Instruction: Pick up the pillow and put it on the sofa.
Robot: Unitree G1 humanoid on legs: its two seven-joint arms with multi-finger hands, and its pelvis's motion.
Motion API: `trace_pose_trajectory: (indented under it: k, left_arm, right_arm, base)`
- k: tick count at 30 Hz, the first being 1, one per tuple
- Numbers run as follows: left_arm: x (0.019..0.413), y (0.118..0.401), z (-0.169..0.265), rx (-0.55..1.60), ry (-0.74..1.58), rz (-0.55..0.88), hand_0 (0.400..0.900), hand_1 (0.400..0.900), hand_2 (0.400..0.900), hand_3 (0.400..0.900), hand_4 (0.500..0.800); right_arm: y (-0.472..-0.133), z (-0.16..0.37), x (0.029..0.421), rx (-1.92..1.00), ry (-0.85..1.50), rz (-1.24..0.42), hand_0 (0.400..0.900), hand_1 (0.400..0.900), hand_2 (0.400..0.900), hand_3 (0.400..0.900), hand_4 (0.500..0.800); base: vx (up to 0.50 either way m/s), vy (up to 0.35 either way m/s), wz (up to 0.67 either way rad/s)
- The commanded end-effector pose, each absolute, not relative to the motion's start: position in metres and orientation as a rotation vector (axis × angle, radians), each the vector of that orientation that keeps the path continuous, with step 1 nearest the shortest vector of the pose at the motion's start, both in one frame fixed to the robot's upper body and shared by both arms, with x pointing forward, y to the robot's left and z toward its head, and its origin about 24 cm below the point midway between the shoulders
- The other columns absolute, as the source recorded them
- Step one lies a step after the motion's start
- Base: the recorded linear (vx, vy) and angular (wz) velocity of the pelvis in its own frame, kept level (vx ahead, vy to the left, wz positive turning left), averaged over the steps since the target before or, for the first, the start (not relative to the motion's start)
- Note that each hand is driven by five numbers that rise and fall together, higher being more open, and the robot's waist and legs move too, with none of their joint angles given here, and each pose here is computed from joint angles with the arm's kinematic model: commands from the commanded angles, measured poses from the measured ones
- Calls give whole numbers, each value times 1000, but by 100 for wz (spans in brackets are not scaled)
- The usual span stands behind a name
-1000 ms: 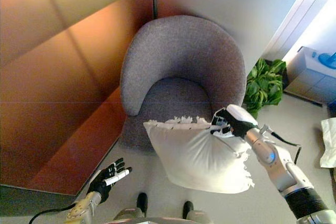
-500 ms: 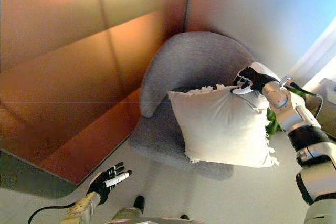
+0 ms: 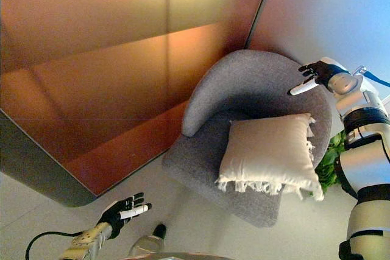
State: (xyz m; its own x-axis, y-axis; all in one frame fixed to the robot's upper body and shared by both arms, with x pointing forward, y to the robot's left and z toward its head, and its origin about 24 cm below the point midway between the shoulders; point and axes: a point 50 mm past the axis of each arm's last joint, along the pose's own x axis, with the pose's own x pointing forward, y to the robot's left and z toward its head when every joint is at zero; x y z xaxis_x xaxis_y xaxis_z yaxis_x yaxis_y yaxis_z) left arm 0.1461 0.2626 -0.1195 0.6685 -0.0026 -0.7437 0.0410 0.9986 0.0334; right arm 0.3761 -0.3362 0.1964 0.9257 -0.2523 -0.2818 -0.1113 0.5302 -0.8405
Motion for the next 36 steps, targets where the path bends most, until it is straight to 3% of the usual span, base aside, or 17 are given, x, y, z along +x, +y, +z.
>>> trace_pose_trajectory:
  k: [1,12,22,30,36]
  left_arm:
    - [169,252,-110,75,738,-105,900,900,900,900,800]
    - [168,243,-113,15,719,-91,900,900,900,900,800]
    - [151,222,-124,-73,700,-21,900,900,900,900,800]
    - [146,216,-126,-104,685,17,900,900,900,900,800]
    - [149,214,-127,-99,685,-6,900,900,900,900,800]
  right_arm:
    - [-342,275,373,-1015,164,-209,900,900,900,900,800]
    - [-312,181,358,-594,15,-74,900,900,900,900,800]
    - [-237,58,278,-116,-71,-12,900,900,900,900,800]
    - [-214,-25,220,-113,200,-133,900,900,900,900,800]
    - [-226,-104,172,-173,663,-236,900,900,900,900,800]
  base:
    - [-59,81,-17]
    - [-78,52,-16]
    - [-68,62,-19]
    - [-37,39,-13]
    - [-27,22,-11]
